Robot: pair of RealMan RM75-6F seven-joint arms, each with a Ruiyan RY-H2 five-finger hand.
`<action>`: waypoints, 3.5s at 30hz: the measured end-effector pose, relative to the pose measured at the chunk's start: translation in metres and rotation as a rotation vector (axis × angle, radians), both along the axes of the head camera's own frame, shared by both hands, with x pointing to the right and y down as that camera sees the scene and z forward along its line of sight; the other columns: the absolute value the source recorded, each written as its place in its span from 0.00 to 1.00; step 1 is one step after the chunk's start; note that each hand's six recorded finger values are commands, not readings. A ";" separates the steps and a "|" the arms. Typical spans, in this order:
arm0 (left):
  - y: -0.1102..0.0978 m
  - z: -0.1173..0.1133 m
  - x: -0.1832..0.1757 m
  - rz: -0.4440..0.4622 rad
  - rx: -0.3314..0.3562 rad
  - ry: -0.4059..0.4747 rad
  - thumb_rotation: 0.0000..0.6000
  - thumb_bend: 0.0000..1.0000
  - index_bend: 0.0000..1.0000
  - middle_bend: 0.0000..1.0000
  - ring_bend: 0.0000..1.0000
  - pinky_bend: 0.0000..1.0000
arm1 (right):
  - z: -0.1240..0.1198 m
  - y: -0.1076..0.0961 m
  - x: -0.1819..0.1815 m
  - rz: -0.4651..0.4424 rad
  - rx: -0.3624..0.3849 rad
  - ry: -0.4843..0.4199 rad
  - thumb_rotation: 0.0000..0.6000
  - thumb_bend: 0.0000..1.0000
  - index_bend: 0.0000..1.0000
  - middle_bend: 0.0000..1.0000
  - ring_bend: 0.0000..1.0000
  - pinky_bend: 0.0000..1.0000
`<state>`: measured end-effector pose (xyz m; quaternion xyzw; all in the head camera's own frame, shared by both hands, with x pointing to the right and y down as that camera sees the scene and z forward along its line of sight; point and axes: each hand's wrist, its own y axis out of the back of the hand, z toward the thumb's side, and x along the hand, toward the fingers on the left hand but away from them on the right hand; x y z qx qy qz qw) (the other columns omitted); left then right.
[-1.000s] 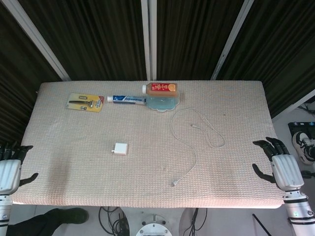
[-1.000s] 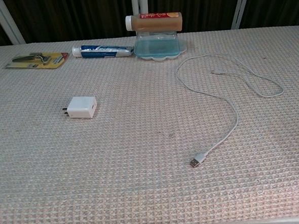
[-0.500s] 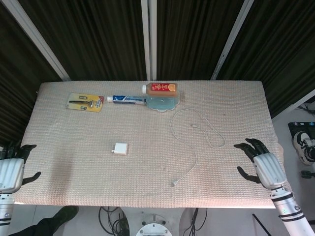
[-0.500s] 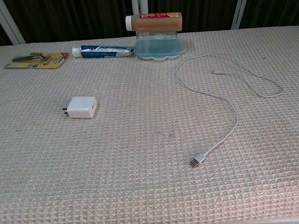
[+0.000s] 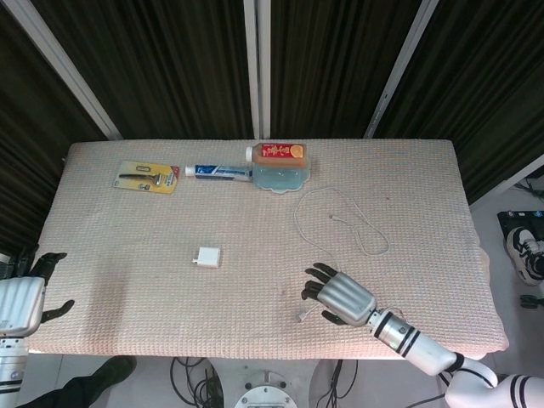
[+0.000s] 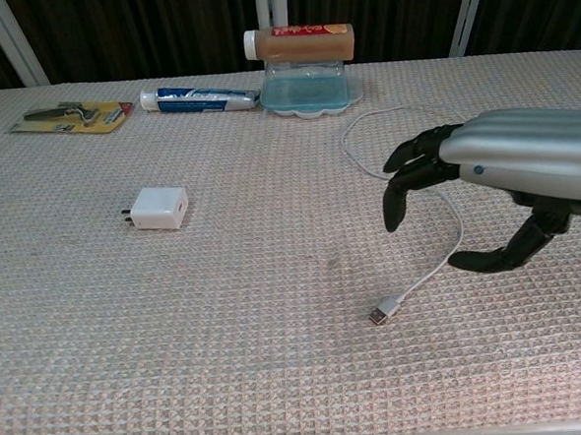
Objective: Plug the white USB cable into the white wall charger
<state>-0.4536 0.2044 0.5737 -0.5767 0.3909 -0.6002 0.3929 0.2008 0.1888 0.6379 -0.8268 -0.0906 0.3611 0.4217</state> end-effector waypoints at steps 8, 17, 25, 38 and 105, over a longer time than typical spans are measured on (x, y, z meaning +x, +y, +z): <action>0.005 0.003 -0.004 -0.013 -0.012 0.004 1.00 0.07 0.21 0.23 0.04 0.01 | 0.026 0.015 -0.026 -0.097 0.084 0.041 1.00 0.23 0.42 0.33 0.10 0.11; 0.007 0.006 -0.005 -0.014 -0.021 0.010 1.00 0.07 0.21 0.23 0.04 0.01 | 0.036 0.031 -0.024 -0.053 0.100 0.065 1.00 0.23 0.42 0.33 0.10 0.08; 0.006 0.009 -0.006 -0.011 -0.029 0.014 1.00 0.07 0.21 0.22 0.04 0.01 | 0.042 0.039 -0.026 -0.015 0.083 0.065 1.00 0.26 0.44 0.34 0.10 0.07; 0.006 0.013 -0.009 -0.012 -0.040 0.018 1.00 0.07 0.21 0.22 0.04 0.01 | 0.047 0.039 -0.025 -0.003 0.077 0.094 1.00 0.29 0.46 0.34 0.11 0.05; -0.105 0.125 0.191 0.402 -0.318 0.129 1.00 0.16 0.25 0.23 0.04 0.04 | -0.045 -0.074 0.060 0.408 0.330 -0.007 1.00 0.38 0.62 0.51 0.27 0.03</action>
